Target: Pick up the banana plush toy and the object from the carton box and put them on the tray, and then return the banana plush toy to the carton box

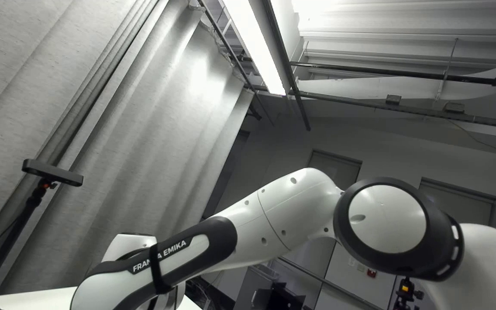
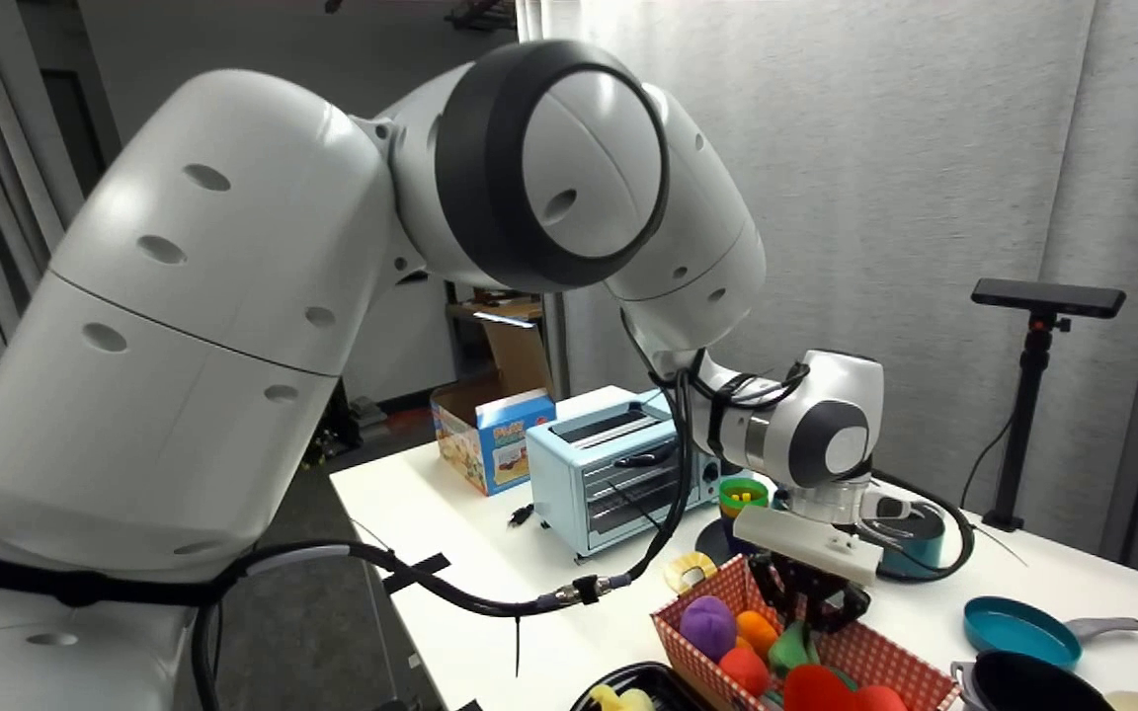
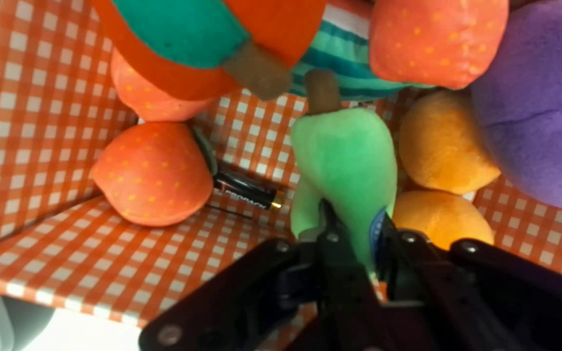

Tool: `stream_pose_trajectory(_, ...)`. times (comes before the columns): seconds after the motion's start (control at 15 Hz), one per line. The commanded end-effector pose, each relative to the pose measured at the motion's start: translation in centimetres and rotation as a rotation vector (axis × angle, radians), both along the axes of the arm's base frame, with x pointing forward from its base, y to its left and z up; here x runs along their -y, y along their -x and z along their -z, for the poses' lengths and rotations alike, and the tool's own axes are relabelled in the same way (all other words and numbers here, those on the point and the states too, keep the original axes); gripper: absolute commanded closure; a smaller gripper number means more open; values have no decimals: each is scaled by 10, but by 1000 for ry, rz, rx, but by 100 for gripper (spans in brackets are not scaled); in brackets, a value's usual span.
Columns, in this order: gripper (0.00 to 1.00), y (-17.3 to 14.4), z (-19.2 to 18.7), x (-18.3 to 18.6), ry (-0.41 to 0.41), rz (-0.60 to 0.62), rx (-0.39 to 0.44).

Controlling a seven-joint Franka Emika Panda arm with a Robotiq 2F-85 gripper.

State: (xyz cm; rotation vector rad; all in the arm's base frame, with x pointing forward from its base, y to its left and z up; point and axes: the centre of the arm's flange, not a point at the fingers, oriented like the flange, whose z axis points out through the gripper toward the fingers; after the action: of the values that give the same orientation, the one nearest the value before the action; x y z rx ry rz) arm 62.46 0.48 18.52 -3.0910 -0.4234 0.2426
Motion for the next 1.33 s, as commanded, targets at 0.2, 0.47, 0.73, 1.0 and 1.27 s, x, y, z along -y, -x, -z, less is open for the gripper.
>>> stream_pose_trajectory(0.2, 96, 59, -47, -10, 94, 0, 128)
stream_pose_trajectory(0.47, 96, 84, -66, -12, 141, 8, 204)
stream_pose_trajectory(0.73, 96, 110, -76, -14, 172, 20, 269)
stream_pose_trajectory(1.0, 96, 131, -82, -14, 208, 27, 296)
stream_pose_trajectory(1.27, 96, 152, -85, -14, 230, 46, 301)
